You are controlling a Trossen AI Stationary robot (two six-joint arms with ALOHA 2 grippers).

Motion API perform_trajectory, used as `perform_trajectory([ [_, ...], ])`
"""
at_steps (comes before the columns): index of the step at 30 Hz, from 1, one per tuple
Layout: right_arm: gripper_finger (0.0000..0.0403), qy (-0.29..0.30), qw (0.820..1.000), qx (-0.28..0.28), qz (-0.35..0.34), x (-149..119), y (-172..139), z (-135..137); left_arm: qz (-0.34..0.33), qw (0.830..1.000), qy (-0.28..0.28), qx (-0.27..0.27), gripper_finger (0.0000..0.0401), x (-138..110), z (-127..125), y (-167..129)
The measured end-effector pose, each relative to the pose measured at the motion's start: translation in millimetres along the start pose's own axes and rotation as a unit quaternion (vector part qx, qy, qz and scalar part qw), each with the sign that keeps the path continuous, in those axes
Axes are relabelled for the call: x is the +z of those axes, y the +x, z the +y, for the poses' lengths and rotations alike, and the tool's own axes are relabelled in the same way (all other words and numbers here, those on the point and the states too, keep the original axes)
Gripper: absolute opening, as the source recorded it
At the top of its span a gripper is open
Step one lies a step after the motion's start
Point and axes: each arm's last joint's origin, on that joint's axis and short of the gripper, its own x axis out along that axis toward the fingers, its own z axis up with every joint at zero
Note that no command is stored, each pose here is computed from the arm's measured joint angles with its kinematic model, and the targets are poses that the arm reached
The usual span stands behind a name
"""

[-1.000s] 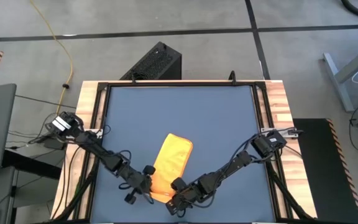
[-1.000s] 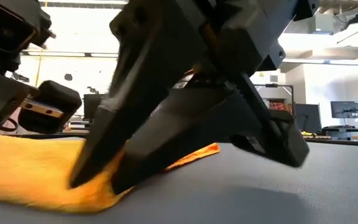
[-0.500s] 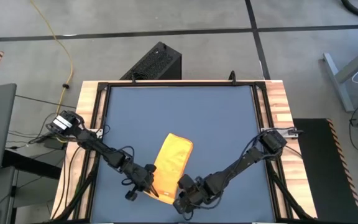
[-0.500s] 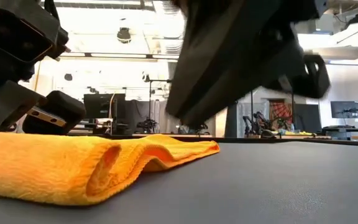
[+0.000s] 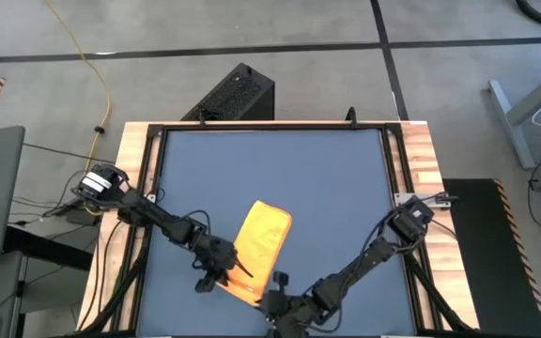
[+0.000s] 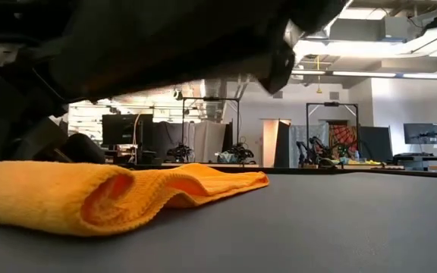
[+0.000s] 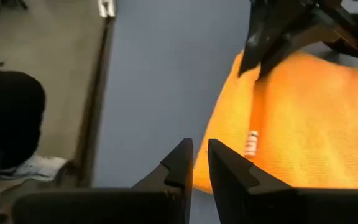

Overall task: Roll towel
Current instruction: Roll the orange microfiber towel

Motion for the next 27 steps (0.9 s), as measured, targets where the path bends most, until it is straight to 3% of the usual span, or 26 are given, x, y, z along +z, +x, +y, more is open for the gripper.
perform_trajectory([
  [5,0.0102,-0.012,1.000,0.008,0.018,3.0,7.8,-9.5,0.004,1.000,-0.013,-0.006,0.0000,0.8,2.7,-1.2],
  [11,0.0191,-0.015,0.999,0.022,0.031,5.9,12.1,-15.1,0.007,1.000,-0.017,-0.008,0.0000,0.2,3.3,-1.3],
  [15,0.0235,-0.048,0.998,0.023,0.030,6.2,12.4,-15.5,0.008,1.000,-0.020,-0.008,0.0000,0.5,4.8,-1.9],
  [27,0.0227,-0.100,0.994,0.006,0.030,-2.7,21.6,-17.6,0.015,0.999,-0.026,-0.018,0.0000,0.3,7.0,-2.8],
])
